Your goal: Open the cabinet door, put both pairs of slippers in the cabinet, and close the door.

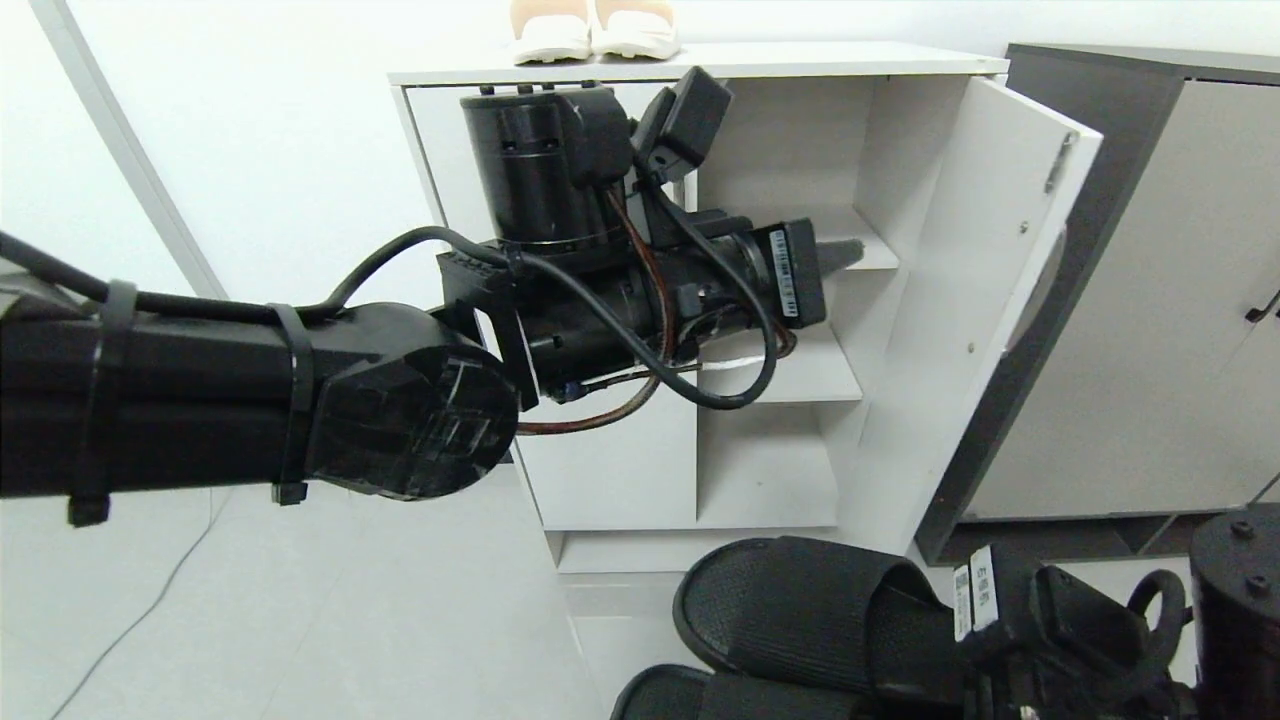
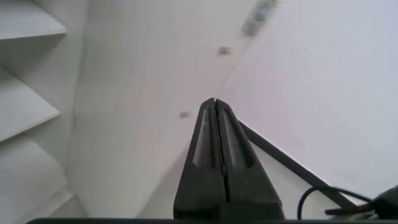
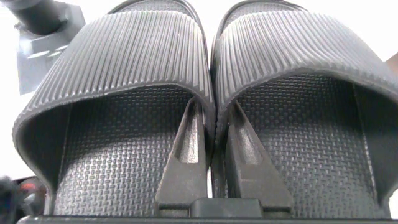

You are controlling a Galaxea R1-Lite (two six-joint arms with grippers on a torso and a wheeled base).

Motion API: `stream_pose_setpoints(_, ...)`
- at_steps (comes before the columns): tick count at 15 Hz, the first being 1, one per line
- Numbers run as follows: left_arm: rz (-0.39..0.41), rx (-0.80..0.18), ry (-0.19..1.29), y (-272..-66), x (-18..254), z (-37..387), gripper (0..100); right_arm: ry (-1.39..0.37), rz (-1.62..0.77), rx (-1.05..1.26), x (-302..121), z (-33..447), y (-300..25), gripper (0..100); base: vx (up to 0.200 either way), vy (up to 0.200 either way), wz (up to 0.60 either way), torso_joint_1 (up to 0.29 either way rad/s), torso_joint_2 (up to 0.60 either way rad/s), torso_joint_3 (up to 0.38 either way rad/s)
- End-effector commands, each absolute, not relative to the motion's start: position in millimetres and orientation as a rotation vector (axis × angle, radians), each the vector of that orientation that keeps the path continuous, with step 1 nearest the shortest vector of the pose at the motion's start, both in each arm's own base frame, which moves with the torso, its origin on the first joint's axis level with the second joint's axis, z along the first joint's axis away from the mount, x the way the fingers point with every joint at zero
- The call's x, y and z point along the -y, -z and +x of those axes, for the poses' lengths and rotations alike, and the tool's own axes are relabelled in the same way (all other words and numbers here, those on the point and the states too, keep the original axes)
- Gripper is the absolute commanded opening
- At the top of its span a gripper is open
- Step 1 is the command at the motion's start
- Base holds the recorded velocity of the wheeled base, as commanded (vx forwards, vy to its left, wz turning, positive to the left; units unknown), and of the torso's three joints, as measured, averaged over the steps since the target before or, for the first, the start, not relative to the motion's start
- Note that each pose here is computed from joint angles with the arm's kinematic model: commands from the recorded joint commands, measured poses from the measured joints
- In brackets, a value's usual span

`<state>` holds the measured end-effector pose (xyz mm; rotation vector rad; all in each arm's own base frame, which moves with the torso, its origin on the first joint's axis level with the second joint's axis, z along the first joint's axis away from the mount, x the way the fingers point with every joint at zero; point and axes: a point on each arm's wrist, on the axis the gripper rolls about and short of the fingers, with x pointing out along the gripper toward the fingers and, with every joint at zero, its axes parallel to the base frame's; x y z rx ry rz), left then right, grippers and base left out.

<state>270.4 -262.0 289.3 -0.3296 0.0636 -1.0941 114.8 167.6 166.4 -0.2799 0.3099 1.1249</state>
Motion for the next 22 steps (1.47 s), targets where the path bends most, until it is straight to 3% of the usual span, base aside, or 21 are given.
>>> stream_pose_setpoints(1, -0.332, -0.037, 1.04, -299, 237, 271, 0, -1.097, -0.277, -0.32, -170, 122, -166, 0, 0.0, 0.0, 0.0, 0.0, 0.0, 0.0)
stream_pose_setpoints(2, -0.334, -0.027, 1.017, -302, 228, 270, 0, -1.065, -0.274, -0.322, -170, 128, -166, 0, 0.0, 0.0, 0.0, 0.0, 0.0, 0.0)
stream_pose_setpoints(4, -0.339, 0.027, 0.909, -318, 184, 256, 0, -0.909, -0.235, -0.348, -178, 148, -169, 0, 0.0, 0.0, 0.0, 0.0, 0.0, 0.0)
stream_pose_setpoints(6, -0.335, 0.044, 0.808, -322, 144, 226, 0, -0.757, -0.173, -0.372, -192, 164, -170, 0, 0.0, 0.0, 0.0, 0.0, 0.0, 0.0)
stream_pose_setpoints(12, -0.214, 0.027, 0.372, -295, 44, 97, 0, -0.425, -0.107, -0.311, -200, 215, -166, 0, 0.0, 0.0, 0.0, 0.0, 0.0, 0.0)
stream_pose_setpoints(15, -0.115, 0.054, 0.024, -278, 0, 21, 0, -0.359, -0.109, -0.287, -204, 223, -161, 0, 0.0, 0.0, 0.0, 0.0, 0.0, 0.0)
stream_pose_setpoints(17, -0.078, 0.081, -0.137, -251, -8, -14, 0, -0.357, -0.11, -0.287, -204, 223, -161, 0, 0.0, 0.0, 0.0, 0.0, 0.0, 0.0)
stream_pose_setpoints(19, -0.076, 0.088, -0.195, -222, -9, -28, 0, -0.357, -0.11, -0.287, -204, 223, -161, 0, 0.0, 0.0, 0.0, 0.0, 0.0, 0.0)
stream_pose_setpoints(22, -0.065, 0.055, -0.298, -154, -5, -38, 0, -0.362, -0.112, -0.286, -206, 222, -161, 0, 0.0, 0.0, 0.0, 0.0, 0.0, 0.0)
